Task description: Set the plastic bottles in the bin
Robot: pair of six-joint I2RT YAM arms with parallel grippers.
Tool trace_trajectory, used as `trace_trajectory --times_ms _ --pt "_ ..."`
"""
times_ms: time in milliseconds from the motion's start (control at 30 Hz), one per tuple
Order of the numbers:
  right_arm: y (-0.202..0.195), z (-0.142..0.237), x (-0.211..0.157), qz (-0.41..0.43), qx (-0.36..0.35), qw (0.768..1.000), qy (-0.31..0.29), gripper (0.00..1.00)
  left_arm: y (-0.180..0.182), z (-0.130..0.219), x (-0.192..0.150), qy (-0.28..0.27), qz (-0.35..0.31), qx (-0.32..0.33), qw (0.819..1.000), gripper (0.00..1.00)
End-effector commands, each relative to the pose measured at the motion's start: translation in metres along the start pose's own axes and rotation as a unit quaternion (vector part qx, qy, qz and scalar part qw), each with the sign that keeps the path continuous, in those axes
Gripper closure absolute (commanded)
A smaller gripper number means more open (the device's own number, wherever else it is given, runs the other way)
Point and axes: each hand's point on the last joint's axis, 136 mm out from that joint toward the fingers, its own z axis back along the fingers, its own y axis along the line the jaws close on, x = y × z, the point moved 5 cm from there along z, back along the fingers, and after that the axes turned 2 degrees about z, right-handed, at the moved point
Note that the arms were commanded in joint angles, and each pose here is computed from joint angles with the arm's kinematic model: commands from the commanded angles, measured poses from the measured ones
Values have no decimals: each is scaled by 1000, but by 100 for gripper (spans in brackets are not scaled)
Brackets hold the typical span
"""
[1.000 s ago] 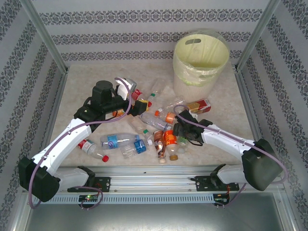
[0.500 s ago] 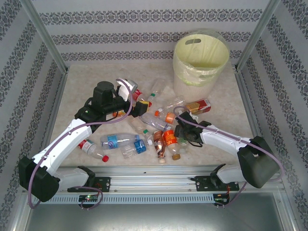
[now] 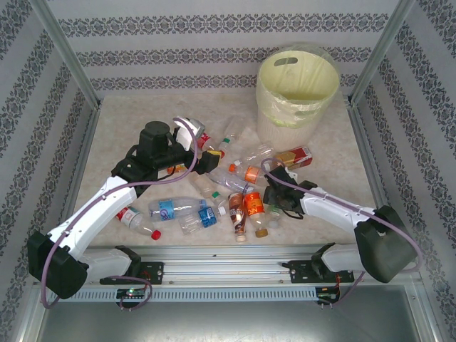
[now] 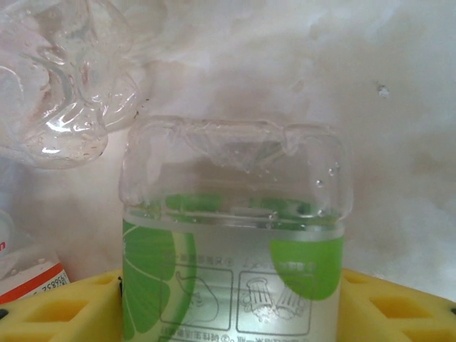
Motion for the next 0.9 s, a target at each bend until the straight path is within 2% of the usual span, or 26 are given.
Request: trace_trajectory --times_ms 0,233,433,867 --pt "-11 7 4 16 -15 1000 -17 37 -8 6 8 -21 -25 -5 999 0" --pt "-17 32 16 46 -3 997 -62 41 -9 6 10 -24 -25 -6 999 0" --pt "-21 73 35 70 11 990 -123 43 -11 8 10 -30 -21 -10 999 0" --pt "-11 167 86 107 50 964 -237 45 -25 25 20 -119 -2 -49 992 0"
